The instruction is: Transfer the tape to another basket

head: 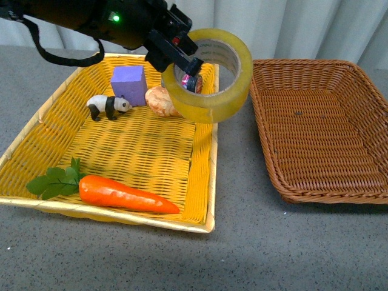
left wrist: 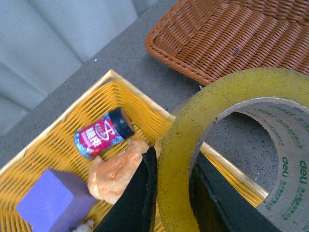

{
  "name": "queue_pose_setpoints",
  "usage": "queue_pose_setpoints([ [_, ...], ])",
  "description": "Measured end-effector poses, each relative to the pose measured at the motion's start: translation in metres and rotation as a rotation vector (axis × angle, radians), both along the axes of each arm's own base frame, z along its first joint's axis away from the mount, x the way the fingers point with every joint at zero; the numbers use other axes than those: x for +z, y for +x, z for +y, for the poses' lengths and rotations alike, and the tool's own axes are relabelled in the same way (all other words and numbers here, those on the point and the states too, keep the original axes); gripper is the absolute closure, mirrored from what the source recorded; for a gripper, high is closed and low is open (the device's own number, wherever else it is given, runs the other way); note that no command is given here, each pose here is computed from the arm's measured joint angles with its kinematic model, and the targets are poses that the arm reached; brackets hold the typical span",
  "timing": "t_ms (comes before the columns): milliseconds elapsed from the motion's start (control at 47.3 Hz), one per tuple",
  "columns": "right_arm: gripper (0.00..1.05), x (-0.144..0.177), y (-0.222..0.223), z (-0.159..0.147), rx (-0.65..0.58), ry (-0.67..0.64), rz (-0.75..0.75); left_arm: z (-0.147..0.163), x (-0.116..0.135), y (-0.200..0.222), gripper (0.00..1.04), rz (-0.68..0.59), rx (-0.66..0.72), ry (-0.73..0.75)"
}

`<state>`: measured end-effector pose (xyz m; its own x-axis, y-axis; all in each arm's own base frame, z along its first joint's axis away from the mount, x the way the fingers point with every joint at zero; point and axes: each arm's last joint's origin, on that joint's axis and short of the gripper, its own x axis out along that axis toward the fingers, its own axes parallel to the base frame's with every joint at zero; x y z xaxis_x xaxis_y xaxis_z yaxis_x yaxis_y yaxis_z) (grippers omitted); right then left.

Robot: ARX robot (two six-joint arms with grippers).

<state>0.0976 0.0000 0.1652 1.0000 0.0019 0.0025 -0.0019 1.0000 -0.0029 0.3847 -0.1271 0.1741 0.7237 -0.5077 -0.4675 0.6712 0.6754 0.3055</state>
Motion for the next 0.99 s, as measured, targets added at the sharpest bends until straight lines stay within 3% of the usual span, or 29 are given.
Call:
queue_pose_setpoints([
  [444,0.09,0.0,0.0,0.0,0.0,0.0,0.0,-0.061,0.007,0.012,0.88,-0.092,-0.251,0.084],
  [993,0.09,0.0,0.0,0.0,0.0,0.0,0.0,-0.072,0.011,0.009,0.89,-0.138,-0.29,0.081],
])
